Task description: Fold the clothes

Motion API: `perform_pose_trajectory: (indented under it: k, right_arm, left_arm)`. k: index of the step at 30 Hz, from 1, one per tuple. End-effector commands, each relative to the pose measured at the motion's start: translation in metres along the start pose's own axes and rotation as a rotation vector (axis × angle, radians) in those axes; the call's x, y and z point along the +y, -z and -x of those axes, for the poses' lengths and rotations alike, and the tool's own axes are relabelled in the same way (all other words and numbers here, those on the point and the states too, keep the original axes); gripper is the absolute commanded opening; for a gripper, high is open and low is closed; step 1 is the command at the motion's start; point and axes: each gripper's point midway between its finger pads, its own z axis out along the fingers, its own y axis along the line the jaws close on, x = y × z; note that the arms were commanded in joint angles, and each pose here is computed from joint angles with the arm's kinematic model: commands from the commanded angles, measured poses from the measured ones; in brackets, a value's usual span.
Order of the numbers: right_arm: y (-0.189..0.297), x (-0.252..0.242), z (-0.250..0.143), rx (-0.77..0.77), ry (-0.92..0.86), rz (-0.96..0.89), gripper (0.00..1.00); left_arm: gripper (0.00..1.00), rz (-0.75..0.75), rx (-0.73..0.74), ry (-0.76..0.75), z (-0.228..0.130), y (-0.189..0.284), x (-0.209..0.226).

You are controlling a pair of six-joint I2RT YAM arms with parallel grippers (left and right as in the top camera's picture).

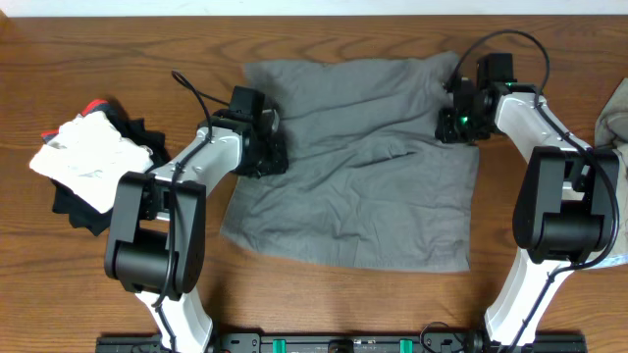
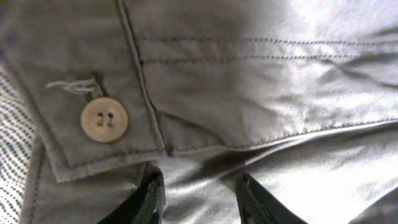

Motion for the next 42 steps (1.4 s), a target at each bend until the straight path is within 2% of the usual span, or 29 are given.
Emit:
perform_pose_trajectory:
  k: [1, 6, 9, 11, 16, 20, 21, 22, 23, 24, 25, 26, 27, 29, 33, 36, 42]
  right_arm:
    - [-0.001, -0.011, -0.02, 0.086, -0.014, -0.049, 0.14]
    - [0.009, -0.005, -0.071, 0.295, -0.066, -0.038, 0.09]
    - [0.016, -0.003, -0.092, 0.384, -0.087, -0.037, 0.04]
    - [0.02, -0.006, -0.099, 0.416, -0.099, -0.058, 0.04]
    - [0.027, -0.01, -0.083, 0.348, -0.101, -0.078, 0.06]
    - [0.059, -0.004, -0.044, 0.211, -0.071, -0.086, 0.09]
    - [0.069, -0.001, -0.034, 0.17, -0.062, -0.085, 0.1]
    - [0.08, 0.002, -0.023, 0.129, -0.053, -0.081, 0.13]
    - [0.094, 0.007, -0.01, 0.074, -0.041, -0.073, 0.2]
    - [0.104, 0.011, -0.002, 0.037, -0.032, -0.067, 0.39]
    - [0.115, 0.015, 0.008, -0.006, -0.021, -0.059, 0.52]
    - [0.123, 0.019, 0.016, -0.043, -0.011, -0.054, 0.57]
    - [0.129, 0.021, 0.021, -0.068, -0.004, -0.053, 0.57]
    - [0.133, 0.021, 0.027, -0.095, 0.004, -0.055, 0.51]
    - [0.128, 0.023, 0.025, -0.084, 0.002, -0.039, 0.47]
    - [0.126, 0.023, 0.027, -0.092, 0.008, -0.04, 0.46]
    - [0.119, 0.02, 0.038, -0.122, 0.068, -0.053, 0.47]
  left_arm:
    - [0.41, 0.03, 0.223, 0.082, -0.063, -0.023, 0.02]
    - [0.4, 0.063, 0.384, 0.137, -0.104, -0.013, 0.026]
    - [0.31, 0.075, 0.425, 0.15, -0.113, -0.007, 0.027]
    - [0.3, 0.074, 0.424, 0.149, -0.114, -0.003, 0.026]
    - [0.31, 0.035, 0.304, 0.077, -0.091, 0.023, 0.011]
    - [0.36, -0.021, 0.045, -0.026, -0.044, 0.066, -0.013]
    - [0.41, -0.026, -0.029, -0.05, -0.031, 0.077, -0.018]
    - [0.51, -0.027, -0.106, -0.071, -0.018, 0.088, -0.021]
    - [0.59, -0.026, -0.204, -0.096, -0.002, 0.103, -0.026]
    - [0.64, -0.032, -0.273, -0.114, 0.01, 0.113, -0.03]
    - [0.65, -0.032, -0.332, -0.127, 0.021, 0.121, -0.033]
    - [0.65, -0.043, -0.389, -0.143, 0.033, 0.128, -0.038]
    - [0.65, -0.054, -0.427, -0.153, 0.041, 0.132, -0.042]
    - [0.65, -0.067, -0.474, -0.167, 0.056, 0.131, -0.045]
    - [0.63, -0.094, -0.504, -0.182, 0.077, 0.109, -0.048]
    - [0.59, -0.138, -0.459, -0.187, 0.082, 0.077, -0.049]
    - [0.59, -0.151, -0.351, -0.164, 0.076, 0.013, -0.035]
